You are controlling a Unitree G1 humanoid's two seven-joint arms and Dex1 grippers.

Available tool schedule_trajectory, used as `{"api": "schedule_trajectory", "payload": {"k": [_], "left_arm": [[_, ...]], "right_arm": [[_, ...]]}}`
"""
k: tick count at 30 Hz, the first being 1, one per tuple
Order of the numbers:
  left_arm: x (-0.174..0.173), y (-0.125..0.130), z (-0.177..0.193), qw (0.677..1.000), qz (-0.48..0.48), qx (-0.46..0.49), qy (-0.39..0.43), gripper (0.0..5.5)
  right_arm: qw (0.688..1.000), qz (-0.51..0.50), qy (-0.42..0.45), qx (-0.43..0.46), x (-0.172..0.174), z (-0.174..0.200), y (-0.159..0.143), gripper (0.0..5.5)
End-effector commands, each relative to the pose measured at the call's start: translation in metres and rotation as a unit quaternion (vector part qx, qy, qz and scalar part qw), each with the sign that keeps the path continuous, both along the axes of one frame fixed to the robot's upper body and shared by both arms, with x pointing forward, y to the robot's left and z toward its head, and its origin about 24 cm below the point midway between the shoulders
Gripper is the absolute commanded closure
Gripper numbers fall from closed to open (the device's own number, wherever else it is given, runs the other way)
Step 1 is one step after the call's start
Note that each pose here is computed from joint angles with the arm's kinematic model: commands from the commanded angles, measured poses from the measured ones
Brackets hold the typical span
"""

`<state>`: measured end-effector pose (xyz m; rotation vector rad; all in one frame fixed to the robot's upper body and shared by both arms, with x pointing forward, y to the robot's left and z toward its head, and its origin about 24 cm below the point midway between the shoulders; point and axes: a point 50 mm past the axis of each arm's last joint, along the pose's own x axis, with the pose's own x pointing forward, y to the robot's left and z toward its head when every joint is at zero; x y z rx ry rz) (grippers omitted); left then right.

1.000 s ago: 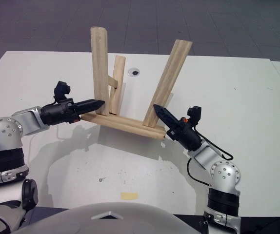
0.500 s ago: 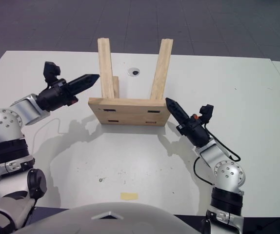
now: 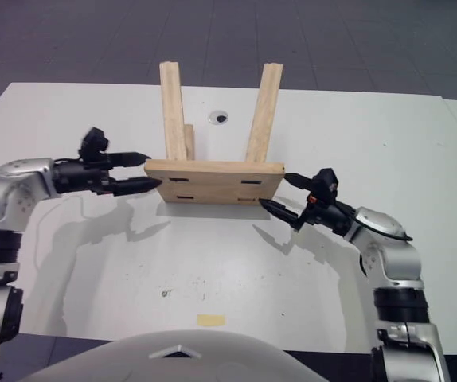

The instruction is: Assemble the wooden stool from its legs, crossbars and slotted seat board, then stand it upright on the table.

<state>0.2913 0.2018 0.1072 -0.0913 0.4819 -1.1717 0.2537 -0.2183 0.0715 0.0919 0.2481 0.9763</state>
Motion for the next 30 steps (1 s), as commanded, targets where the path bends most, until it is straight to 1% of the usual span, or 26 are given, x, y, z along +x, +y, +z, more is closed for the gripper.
{"api": "schedule_trajectory", "payload": {"k": [1, 2, 4, 8, 12, 16, 18, 20, 23, 26, 28, 30], "left_arm": [[0.009, -0.008, -0.001, 0.999, -0.034, 0.020, -0.011, 0.10], [0.010, -0.008, -0.002, 0.999, -0.040, 0.025, -0.013, 0.32], [0.013, -0.005, -0.004, 0.999, -0.042, 0.030, -0.010, 0.54], [0.011, 0.004, -0.009, 0.998, -0.044, 0.034, 0.005, 1.25], [0.008, 0.004, -0.019, 0.998, -0.043, 0.034, 0.021, 2.05], [0.003, -0.002, -0.022, 0.998, -0.054, 0.018, 0.034, 2.69], [0.000, 0.000, -0.020, 0.998, -0.053, 0.010, 0.040, 3.06], [-0.003, 0.007, -0.012, 0.998, -0.046, -0.011, 0.051, 3.09], [-0.008, 0.011, 0.011, 0.995, -0.040, -0.065, 0.061, 3.09], [-0.010, 0.004, 0.043, 0.992, -0.023, -0.121, 0.034, 3.09], [-0.009, -0.001, 0.067, 0.985, -0.005, -0.173, 0.015, 3.10], [-0.003, -0.007, 0.085, 0.976, 0.020, -0.219, 0.001, 3.13]], "right_arm": [[1.000, 0.023, -0.008, -0.001, 0.012, -0.002, 0.008, 0.32], [1.000, 0.026, -0.004, 0.002, 0.012, -0.003, 0.009, 0.46], [0.999, 0.036, 0.015, 0.009, 0.010, -0.005, 0.009, 0.72], [0.997, 0.048, 0.052, 0.019, 0.004, -0.009, 0.006, 1.40], [0.996, 0.052, 0.067, -0.019, -0.001, -0.019, 0.005, 2.14], [0.995, 0.055, 0.077, 0.007, -0.004, -0.019, 0.014, 2.75], [0.994, 0.059, 0.088, 0.034, -0.007, -0.017, 0.018, 3.05], [0.987, 0.082, 0.114, 0.083, -0.013, -0.008, 0.022, 3.05], [0.969, 0.112, 0.141, 0.172, -0.027, 0.013, 0.031, 3.10], [0.940, 0.114, 0.112, 0.301, -0.035, 0.048, 0.044, 3.25], [0.915, 0.088, 0.080, 0.384, -0.032, 0.070, 0.049, 3.33], [0.892, 0.053, 0.053, 0.446, -0.026, 0.087, 0.050, 3.41]]}}
